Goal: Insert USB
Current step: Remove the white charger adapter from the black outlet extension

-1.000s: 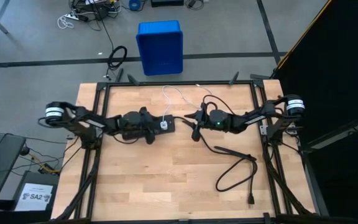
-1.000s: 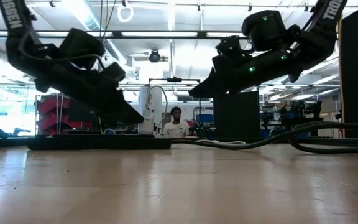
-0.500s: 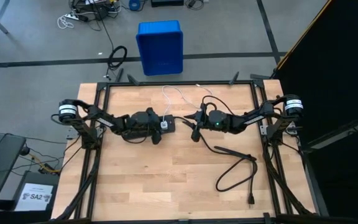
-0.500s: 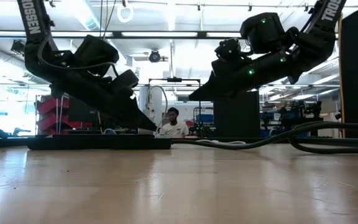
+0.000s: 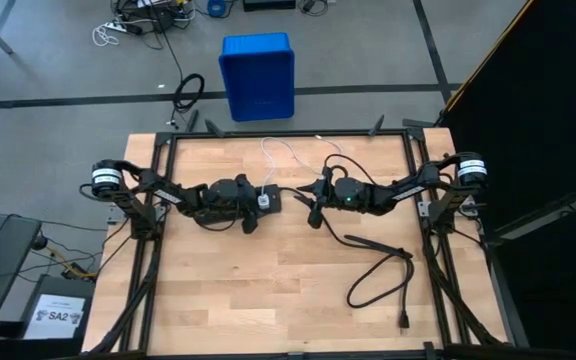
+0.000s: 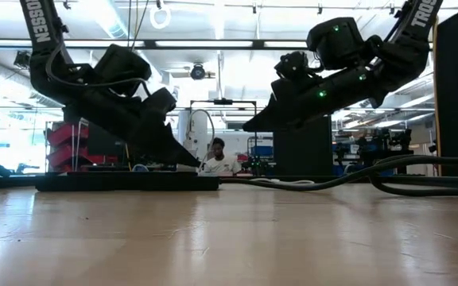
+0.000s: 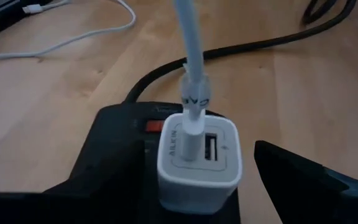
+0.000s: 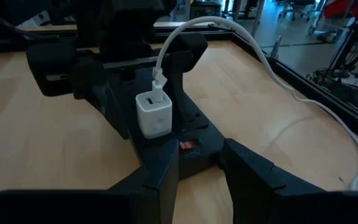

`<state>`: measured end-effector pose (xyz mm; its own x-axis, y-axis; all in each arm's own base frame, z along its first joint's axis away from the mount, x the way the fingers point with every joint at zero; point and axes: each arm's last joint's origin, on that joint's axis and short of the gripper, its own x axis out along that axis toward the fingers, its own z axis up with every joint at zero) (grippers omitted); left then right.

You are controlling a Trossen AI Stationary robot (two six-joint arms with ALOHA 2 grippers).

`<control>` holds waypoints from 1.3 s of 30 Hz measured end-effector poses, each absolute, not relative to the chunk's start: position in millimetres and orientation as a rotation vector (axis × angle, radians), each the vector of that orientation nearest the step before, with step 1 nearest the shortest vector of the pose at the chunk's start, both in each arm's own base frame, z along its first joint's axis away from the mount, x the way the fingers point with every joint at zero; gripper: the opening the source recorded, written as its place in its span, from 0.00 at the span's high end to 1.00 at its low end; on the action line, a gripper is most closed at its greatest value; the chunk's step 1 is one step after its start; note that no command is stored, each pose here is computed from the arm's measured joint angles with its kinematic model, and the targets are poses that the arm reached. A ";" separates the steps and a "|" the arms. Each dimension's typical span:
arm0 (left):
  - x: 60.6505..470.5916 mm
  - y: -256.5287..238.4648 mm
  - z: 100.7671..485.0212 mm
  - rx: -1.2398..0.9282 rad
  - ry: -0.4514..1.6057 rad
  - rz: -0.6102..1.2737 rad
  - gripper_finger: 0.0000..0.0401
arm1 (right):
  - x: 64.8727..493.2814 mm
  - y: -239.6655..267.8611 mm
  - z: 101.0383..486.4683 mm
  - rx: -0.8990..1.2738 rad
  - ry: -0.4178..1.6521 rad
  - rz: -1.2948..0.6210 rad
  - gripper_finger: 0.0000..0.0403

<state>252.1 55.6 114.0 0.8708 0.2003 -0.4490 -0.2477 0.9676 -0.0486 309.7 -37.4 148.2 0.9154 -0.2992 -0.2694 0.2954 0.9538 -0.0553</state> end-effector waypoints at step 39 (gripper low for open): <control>247.0 56.5 123.9 -0.014 0.478 0.232 0.69 | 310.0 -36.2 147.8 -0.001 0.283 -0.257 0.75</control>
<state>247.0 56.5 123.9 0.8622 0.2183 -0.4572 -0.2250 0.9735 0.0404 310.0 -36.2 147.8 0.9278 -0.2513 -0.2757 0.2511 0.9673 -0.0367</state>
